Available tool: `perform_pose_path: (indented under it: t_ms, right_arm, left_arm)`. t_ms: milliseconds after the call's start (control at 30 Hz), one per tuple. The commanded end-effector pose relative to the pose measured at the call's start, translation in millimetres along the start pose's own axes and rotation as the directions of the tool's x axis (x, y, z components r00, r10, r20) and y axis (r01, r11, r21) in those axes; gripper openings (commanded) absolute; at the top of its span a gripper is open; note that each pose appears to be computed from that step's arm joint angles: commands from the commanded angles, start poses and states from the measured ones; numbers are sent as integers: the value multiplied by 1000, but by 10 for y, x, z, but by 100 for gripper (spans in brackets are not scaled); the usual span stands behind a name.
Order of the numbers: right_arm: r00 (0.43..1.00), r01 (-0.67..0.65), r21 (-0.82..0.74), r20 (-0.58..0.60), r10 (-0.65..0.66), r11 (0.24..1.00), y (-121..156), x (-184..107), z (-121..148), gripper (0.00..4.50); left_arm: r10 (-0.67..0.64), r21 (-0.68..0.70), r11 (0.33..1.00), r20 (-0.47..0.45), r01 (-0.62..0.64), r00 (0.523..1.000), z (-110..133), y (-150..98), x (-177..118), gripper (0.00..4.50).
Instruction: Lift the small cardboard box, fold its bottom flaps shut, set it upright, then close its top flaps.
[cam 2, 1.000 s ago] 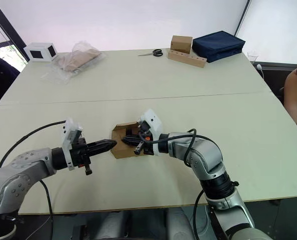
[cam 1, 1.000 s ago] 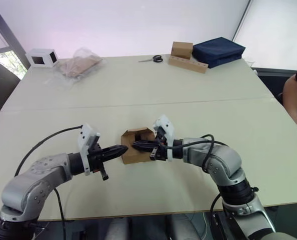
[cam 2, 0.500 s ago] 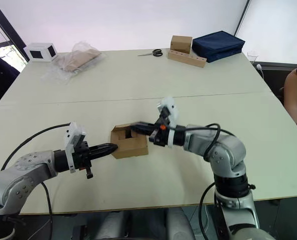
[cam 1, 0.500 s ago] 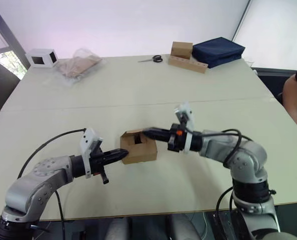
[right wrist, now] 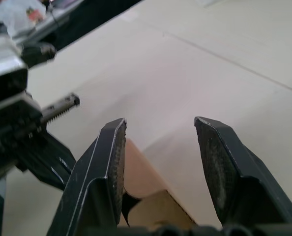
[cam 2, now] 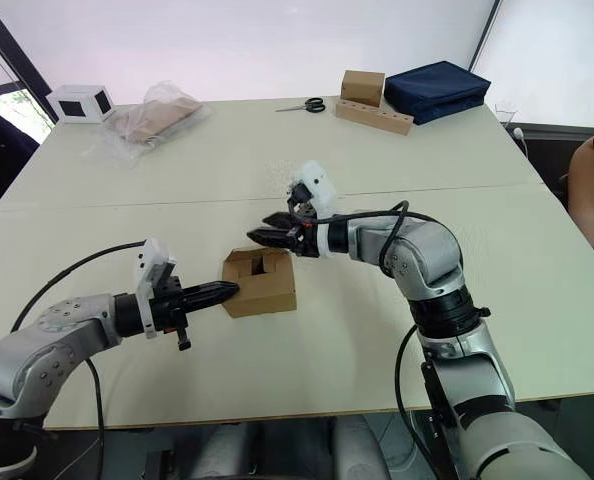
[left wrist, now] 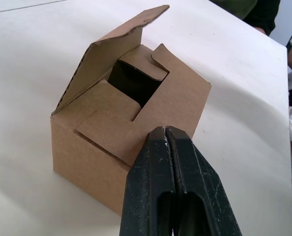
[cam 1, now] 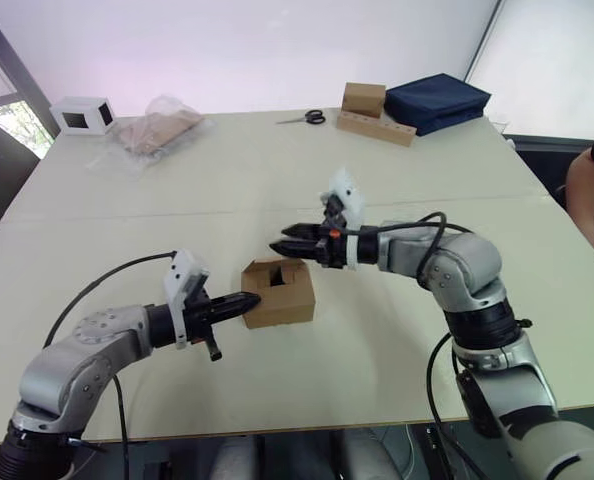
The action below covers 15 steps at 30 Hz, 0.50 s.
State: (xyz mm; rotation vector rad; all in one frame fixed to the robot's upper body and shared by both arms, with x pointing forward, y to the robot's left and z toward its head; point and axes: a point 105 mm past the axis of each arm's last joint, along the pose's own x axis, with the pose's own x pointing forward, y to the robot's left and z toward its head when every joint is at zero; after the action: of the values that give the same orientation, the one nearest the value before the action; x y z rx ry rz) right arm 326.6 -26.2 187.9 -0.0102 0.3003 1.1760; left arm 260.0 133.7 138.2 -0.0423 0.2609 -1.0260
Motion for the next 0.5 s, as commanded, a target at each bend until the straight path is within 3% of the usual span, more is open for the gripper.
perform_pose_path:
  t_ms: [33,500]
  right_arm:
    - [999,-33,-57,7,34,998,106,-1,18,232]
    - [1000,-22,-86,-5,21,996,130,-6,-151,232]
  left_arm:
    - [19,25,999,9,-20,1000,53,33,-51,0]
    - [20,24,999,10,-20,1000,54,51,-48,0]
